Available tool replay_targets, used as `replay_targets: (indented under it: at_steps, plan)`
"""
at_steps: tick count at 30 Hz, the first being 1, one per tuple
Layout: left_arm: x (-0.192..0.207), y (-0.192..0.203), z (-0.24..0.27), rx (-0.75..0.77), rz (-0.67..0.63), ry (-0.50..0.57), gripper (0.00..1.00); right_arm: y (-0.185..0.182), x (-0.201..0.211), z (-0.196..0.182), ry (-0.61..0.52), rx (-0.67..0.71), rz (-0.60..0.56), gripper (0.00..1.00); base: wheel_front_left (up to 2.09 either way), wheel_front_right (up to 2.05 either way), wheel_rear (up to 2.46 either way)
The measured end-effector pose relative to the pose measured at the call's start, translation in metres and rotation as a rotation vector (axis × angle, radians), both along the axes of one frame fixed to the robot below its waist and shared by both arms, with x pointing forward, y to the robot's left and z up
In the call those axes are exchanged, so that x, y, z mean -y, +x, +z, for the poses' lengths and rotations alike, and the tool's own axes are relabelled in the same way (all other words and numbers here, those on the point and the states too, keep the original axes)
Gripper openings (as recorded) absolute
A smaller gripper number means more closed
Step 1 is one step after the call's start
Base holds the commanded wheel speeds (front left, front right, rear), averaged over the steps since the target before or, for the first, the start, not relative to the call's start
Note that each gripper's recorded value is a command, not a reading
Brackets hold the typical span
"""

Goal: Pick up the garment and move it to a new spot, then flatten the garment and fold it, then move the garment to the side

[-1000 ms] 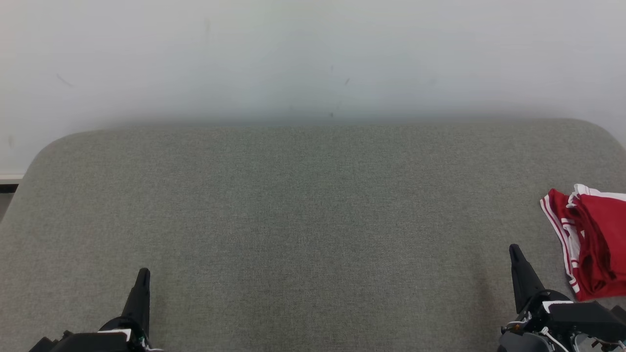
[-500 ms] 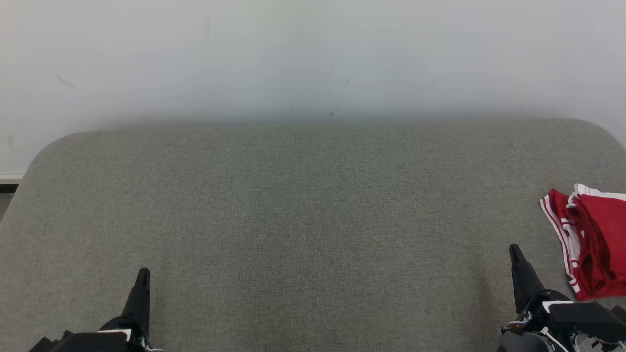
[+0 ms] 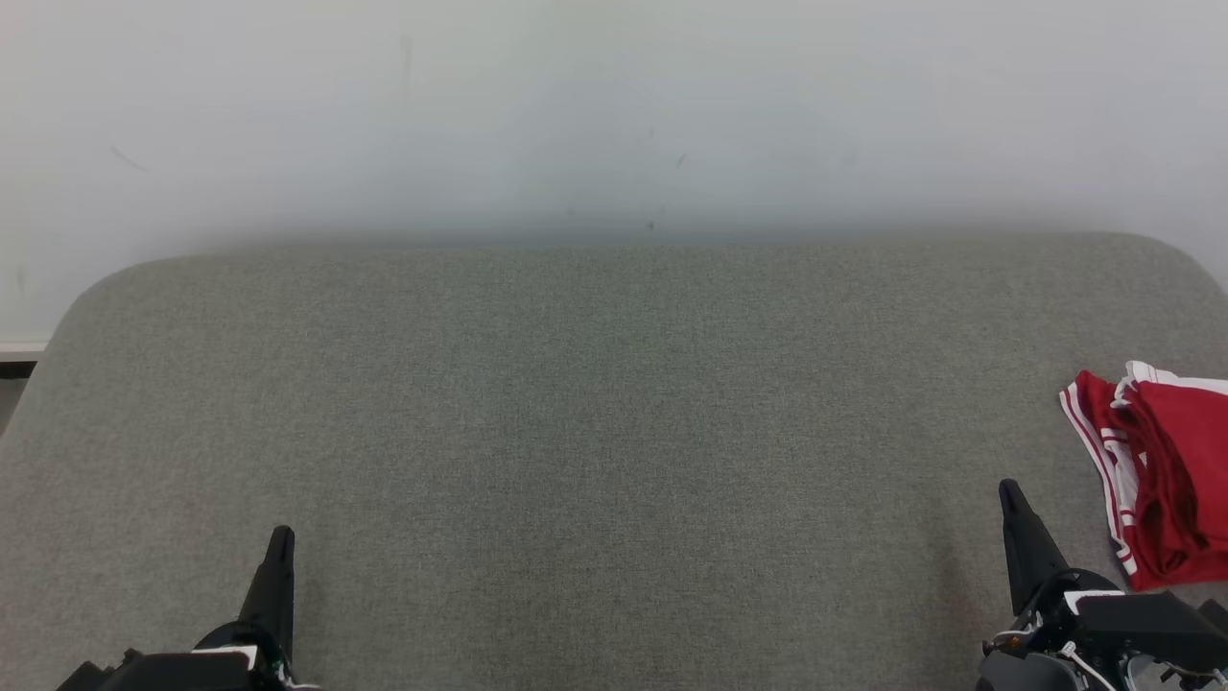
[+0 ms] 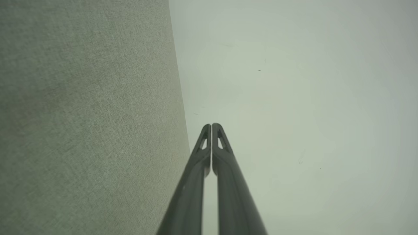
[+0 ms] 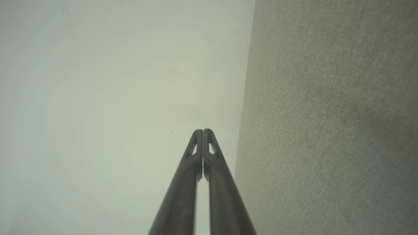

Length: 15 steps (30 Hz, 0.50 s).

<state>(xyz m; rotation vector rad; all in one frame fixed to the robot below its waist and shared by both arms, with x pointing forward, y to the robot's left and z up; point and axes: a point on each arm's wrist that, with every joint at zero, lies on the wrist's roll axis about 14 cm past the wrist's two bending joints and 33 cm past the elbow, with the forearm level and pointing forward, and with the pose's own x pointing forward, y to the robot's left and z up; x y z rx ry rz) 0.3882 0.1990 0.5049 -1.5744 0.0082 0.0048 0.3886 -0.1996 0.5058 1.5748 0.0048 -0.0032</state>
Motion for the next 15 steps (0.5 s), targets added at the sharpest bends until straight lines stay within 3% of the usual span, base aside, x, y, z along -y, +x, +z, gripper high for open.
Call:
replay_targets:
  at_steps: [15]
  plan:
    - [0.0001, 0.0000, 0.0000, 0.000, 0.000, 0.000, 0.00, 0.0000, 0.0000, 0.0000, 0.000, 0.000, 0.000, 0.00, 0.00, 0.00, 0.00]
